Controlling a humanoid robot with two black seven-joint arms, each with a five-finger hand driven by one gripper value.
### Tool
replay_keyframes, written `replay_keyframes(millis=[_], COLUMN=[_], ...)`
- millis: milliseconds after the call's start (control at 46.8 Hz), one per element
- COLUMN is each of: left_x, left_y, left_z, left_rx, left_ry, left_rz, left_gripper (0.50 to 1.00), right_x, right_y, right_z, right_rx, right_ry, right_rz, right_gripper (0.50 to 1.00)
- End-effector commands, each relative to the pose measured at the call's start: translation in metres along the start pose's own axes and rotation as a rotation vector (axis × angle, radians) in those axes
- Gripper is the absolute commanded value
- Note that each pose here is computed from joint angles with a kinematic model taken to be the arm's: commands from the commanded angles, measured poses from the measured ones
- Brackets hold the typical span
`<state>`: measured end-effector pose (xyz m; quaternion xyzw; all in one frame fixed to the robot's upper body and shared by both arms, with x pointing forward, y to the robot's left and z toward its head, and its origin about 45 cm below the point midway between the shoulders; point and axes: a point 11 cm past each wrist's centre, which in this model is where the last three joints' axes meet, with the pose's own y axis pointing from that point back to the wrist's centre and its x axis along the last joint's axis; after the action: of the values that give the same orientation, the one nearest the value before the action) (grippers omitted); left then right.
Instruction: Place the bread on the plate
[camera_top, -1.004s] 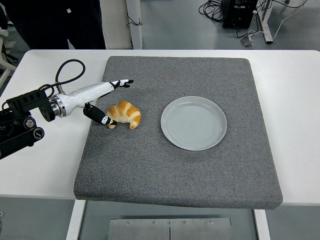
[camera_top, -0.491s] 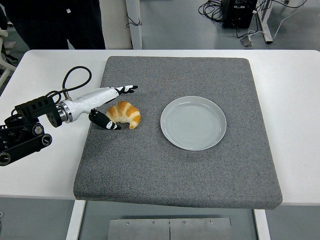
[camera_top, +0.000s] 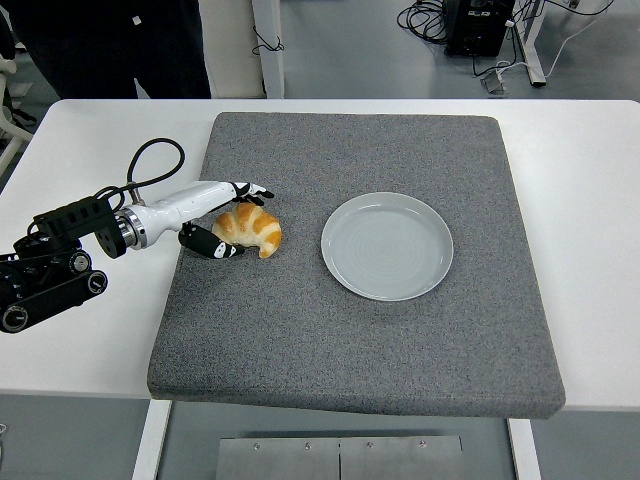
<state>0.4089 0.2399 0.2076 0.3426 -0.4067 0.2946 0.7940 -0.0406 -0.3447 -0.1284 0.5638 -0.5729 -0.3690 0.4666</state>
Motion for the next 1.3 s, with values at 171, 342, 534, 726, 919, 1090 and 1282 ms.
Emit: replay_keyframes(millis=[171, 342, 534, 726, 919, 1090, 1282], left_x=[0.005, 0.010, 0.023, 0.047, 0.076, 0.101, 0.126], left_y=[-0.002, -0.003, -0.004, -0.005, -0.003, -0.002, -0.001], left_z=[0.003, 0.005, 0.006, 0.011, 0.017, 0.025, 0.036], left_rx=[-0.008, -0.013, -0.016, -0.027, -0.041, -0.057, -0.080], left_ry=[0.014, 0.020, 0.008, 0.005, 0.001, -0.008, -0.023], left_rz=[0.012, 0.030, 0.051, 0.087, 0.110, 0.133, 0.156], left_gripper=[0.686, 0.678, 0.677, 0.678, 0.680, 0.681, 0.684], right_x=[0.000, 0.000, 0.000, 0.000, 0.000, 0.000, 0.000], right_y=[0.000, 0.000, 0.000, 0.000, 0.000, 0.000, 0.000], right_z=[0.000, 0.000, 0.000, 0.000, 0.000, 0.000, 0.000], right_rx=[0.001, 0.000, 0.000, -0.001, 0.000, 0.000, -0.001], right_ry=[0.000, 0.000, 0.000, 0.000, -0.001, 0.000, 0.000], right_rz=[-0.001, 0.000, 0.000, -0.001, 0.001, 0.000, 0.000], right_gripper=[1.000, 1.000, 1.000, 1.000, 1.000, 1.000, 1.000])
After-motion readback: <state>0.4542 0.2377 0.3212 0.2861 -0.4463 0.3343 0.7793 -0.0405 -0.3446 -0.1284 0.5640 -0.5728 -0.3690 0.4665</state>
